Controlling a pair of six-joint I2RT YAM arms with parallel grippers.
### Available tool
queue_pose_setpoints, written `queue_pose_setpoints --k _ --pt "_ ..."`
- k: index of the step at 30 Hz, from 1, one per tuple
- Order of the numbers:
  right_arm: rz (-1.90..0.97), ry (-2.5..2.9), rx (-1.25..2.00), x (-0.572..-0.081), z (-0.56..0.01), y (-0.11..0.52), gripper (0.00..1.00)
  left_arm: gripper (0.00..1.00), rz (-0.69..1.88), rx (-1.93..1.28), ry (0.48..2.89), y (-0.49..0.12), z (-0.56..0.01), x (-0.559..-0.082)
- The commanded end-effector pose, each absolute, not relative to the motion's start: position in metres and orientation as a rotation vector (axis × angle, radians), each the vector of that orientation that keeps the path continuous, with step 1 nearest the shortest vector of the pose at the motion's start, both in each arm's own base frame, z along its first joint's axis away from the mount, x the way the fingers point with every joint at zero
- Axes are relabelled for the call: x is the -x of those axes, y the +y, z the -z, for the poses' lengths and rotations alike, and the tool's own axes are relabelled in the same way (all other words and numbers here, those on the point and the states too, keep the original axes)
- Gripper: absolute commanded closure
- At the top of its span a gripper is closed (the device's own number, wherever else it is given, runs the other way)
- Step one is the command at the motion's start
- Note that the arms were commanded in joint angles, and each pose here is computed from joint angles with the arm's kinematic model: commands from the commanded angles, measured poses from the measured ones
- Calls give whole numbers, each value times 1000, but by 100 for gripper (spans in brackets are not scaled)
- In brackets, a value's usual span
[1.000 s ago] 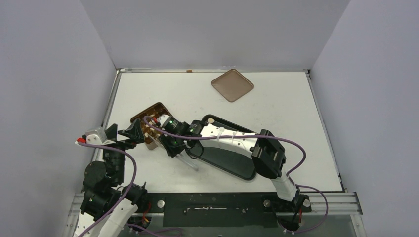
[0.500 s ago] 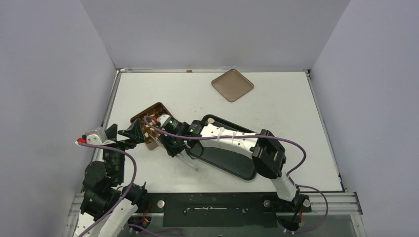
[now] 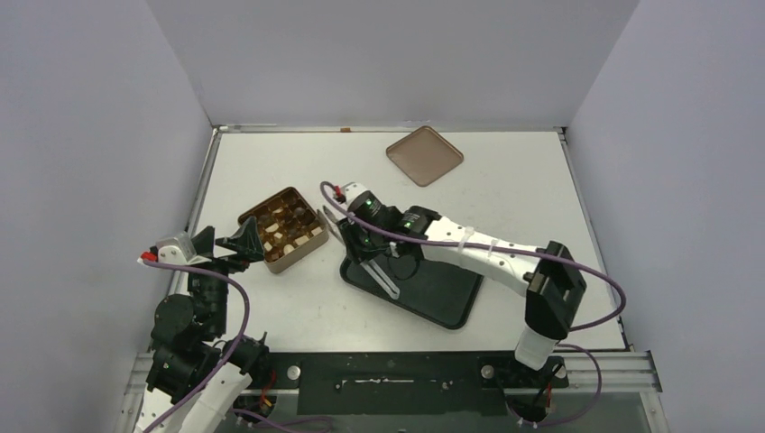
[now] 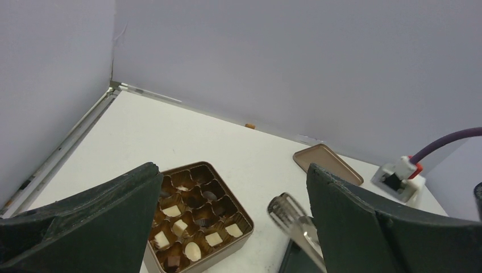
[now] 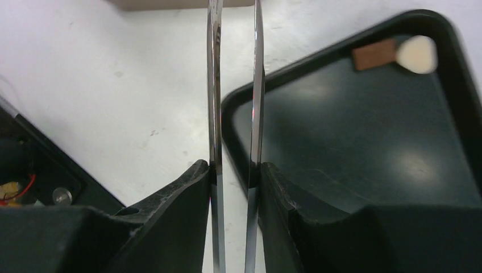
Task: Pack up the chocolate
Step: Place the fake chocolate in the packing box, then place the clamp at the center of the board.
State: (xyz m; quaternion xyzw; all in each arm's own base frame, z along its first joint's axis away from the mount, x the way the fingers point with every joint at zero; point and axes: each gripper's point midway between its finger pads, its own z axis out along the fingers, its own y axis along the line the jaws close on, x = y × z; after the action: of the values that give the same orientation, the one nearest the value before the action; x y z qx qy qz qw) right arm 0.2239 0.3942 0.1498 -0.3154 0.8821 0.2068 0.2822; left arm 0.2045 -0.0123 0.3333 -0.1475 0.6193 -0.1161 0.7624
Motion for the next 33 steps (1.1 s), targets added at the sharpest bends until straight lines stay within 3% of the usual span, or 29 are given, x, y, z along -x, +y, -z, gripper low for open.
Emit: queue_pose_setpoints --k 1,20,33 --pt "-508 2289 606 -269 -183 349 66 3 262 305 1320 -14 -343 -204" --pt "29 2385 -57 -391 -133 87 63 3 276 289 1330 -19 -340 -206" --pt "163 2472 -187 -430 -93 13 57 3 276 284 1334 -20 -340 -206"
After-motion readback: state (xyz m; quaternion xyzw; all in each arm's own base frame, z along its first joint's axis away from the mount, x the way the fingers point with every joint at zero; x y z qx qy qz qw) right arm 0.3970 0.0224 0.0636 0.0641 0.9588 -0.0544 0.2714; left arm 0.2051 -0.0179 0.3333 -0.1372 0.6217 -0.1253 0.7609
